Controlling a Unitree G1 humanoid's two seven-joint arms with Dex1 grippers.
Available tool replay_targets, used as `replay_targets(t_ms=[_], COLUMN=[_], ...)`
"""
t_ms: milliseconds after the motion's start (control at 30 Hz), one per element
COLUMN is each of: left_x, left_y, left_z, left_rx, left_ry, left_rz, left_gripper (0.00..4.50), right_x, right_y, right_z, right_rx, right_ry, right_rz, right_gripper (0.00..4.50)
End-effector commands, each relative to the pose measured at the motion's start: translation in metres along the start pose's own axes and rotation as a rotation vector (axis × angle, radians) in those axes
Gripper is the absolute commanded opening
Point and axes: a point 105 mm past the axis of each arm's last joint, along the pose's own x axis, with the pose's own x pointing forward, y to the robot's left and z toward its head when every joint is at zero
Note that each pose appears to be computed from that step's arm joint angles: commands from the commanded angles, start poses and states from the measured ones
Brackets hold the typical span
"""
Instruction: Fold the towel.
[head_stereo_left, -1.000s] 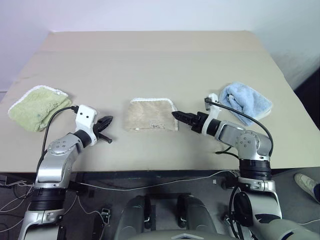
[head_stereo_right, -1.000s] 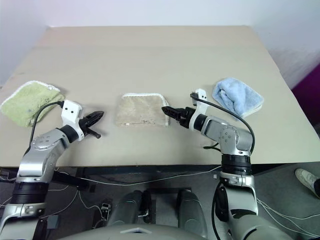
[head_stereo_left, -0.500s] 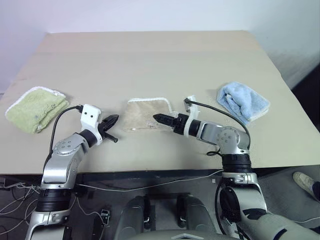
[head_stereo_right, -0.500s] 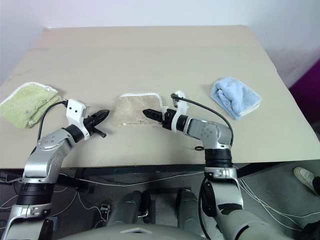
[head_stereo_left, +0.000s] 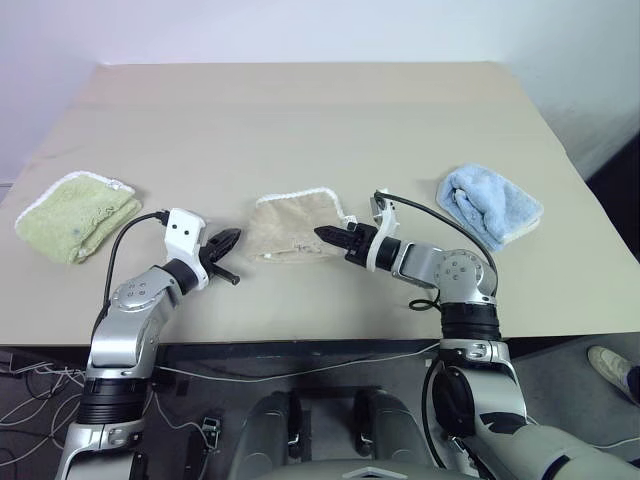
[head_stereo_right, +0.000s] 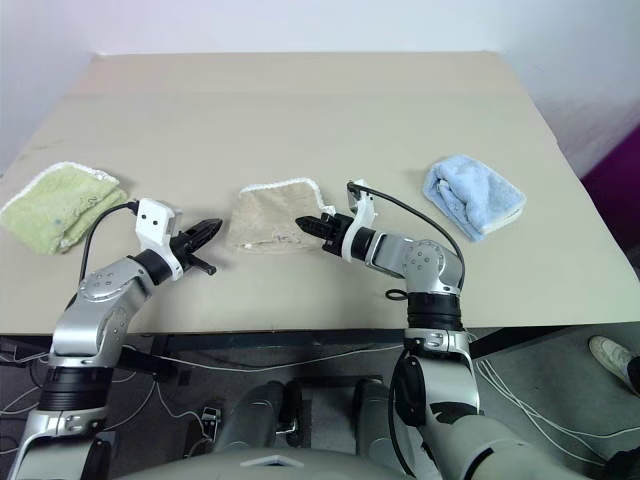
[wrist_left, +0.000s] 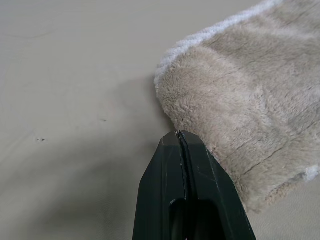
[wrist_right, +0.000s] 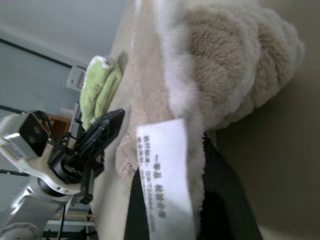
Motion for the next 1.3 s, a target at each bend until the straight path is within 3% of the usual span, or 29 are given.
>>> replay_targets(t_ms=[33, 300, 467, 567, 767, 1067, 1300], left_x=[0.005, 0.022, 0.035, 0.039, 0.046, 0.050, 0.054], left_y=[-0.009, -0.031, -0.050, -0.058, -0.072, -0.083, -0.084], left_z=[0.014, 0.014, 0.014, 0.015, 0.015, 0.018, 0.017], left_rx=[0.035, 0.018, 0.008, 0.000, -0.013, -0.026, -0.036], left_ry=[-0.044, -0.050, -0.059, -0.063, -0.075, -0.091, -0.091], left_rz=[-0.039, -0.123, -0.190, -0.217, -0.250, -0.279, -0.284], left_gripper=[0.00, 0.00, 0.00, 0.00, 0.00, 0.00, 0.00], right_x=[-0.012, -0.105, -0.171, -0.199, -0.207, -0.216, -0.225], right_y=[0.018, 0.017, -0.007, -0.033, -0.097, -0.107, -0.088], right_z=[0.028, 0.139, 0.182, 0.180, 0.129, 0.122, 0.132], right_rx=[-0.042, -0.179, -0.123, -0.039, 0.088, 0.071, 0.024], right_ry=[-0.129, -0.607, -0.839, -0.878, -0.704, -0.714, -0.798], right_rz=[0.051, -0.110, -0.326, -0.446, -0.724, -0.814, -0.744], right_gripper=[0.03, 0.03, 0.03, 0.03, 0.03, 0.03, 2.26])
